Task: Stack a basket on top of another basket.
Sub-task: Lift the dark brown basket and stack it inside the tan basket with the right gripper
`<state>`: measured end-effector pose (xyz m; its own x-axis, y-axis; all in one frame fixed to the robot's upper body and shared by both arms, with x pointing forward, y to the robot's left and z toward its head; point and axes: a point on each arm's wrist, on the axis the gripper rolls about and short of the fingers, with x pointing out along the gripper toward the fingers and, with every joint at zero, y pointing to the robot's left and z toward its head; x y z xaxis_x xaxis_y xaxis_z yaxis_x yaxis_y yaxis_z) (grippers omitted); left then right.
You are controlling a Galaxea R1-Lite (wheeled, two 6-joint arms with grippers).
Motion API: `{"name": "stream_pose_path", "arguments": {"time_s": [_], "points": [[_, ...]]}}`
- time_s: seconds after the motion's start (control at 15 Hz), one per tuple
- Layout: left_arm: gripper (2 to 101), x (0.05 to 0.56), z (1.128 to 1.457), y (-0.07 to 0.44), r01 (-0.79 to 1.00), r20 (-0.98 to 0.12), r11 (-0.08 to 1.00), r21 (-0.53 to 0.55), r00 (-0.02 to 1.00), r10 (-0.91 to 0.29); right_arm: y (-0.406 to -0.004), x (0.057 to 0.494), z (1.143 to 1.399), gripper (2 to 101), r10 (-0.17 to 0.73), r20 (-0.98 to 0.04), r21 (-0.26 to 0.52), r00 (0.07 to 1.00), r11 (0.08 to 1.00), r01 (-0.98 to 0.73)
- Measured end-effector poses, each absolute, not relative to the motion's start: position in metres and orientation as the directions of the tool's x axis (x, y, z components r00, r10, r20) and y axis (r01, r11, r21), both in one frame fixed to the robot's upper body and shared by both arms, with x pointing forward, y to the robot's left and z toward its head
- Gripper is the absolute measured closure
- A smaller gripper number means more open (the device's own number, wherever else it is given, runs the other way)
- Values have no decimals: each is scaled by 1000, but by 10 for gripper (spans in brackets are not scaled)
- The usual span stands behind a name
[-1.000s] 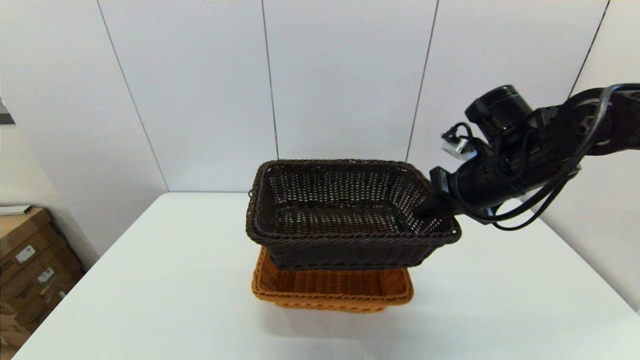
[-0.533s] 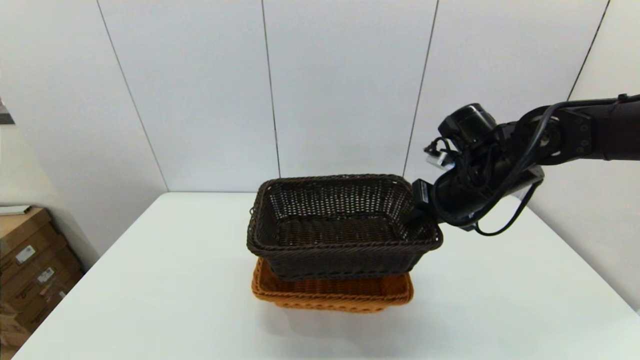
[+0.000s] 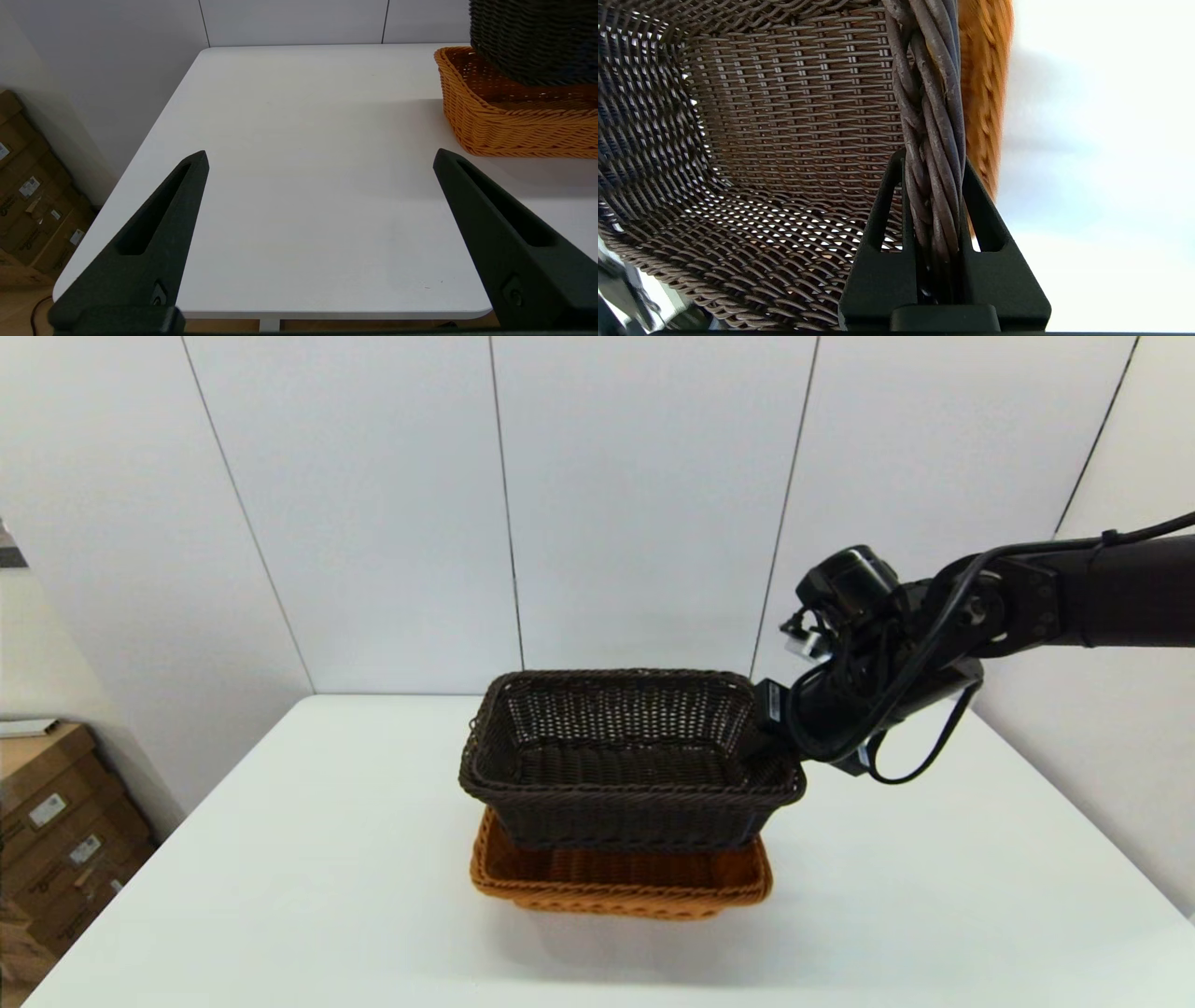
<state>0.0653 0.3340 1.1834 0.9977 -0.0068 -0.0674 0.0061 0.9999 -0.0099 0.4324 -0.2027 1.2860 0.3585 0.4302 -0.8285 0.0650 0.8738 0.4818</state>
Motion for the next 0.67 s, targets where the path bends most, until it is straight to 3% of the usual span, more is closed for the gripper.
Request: {"name": "stream_pose_path", "arguments": {"time_s": [0.67], "points": [[54,65,1183,334,6,-67,1000,-10,998,-7,-192,429,1273,876,406,-855,453,323,888,84]]}}
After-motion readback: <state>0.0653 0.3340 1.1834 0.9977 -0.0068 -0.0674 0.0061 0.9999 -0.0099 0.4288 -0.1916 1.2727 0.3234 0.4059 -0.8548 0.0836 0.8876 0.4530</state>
